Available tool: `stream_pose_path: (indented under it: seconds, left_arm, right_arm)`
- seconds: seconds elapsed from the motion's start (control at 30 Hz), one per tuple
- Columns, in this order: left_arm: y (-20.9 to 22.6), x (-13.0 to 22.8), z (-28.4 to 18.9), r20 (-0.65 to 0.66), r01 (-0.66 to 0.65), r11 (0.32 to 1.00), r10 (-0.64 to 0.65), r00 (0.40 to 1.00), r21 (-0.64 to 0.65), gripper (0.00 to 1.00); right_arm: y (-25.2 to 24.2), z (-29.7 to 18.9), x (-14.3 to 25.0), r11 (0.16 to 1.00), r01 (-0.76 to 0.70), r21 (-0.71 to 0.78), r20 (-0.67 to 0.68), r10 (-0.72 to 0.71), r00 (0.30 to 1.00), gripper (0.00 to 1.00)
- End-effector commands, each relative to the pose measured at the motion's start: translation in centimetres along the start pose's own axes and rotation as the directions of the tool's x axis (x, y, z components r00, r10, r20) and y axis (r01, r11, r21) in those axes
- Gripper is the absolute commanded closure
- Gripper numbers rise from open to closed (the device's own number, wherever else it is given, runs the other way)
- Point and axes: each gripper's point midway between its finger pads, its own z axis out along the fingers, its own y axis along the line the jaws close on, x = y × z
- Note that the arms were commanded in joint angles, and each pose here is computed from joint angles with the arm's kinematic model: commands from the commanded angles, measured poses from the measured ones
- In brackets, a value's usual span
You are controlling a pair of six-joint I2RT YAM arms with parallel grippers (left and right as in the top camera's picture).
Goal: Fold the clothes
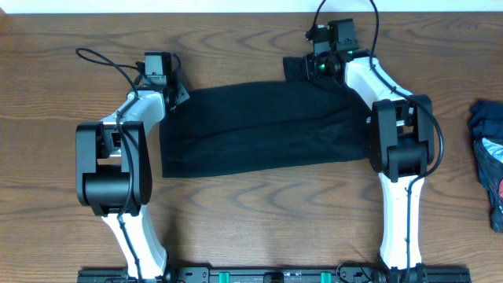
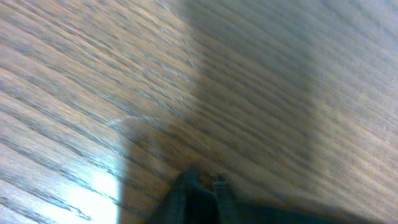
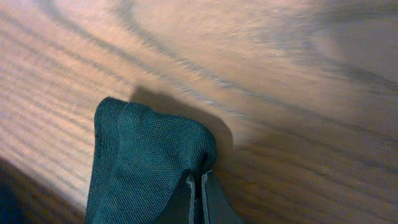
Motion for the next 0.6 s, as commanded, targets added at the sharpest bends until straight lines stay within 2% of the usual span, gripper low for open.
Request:
stream_pose_path:
  seconds: [0.0,0.27,0.57]
  left_arm:
    - [0.0,0.5,0.7,-0.023,-0.001,1.000,0.001,1.000,-0.004,0.94]
    - [-0.1,0.2,0.7,-0.009,0.001,1.000,-0.001,1.000,-0.001,0.94]
    - [-1.3,-2.5,-1.1,0.061,0.007,0.999,-0.009,0.998,0.037,0.94]
  right_arm:
    - [-3.8,0.6,1.2,0.992,-0.113,0.056,-0.004,0.114,0.993,0.99]
    - [-7.0,-1.4,0.4,0.983,-0.183,-0.012,0.031,0.183,0.983,0.99]
    - [-5.9,-3.4,-1.5,0.989,-0.146,-0.039,0.067,0.148,0.987,0.99]
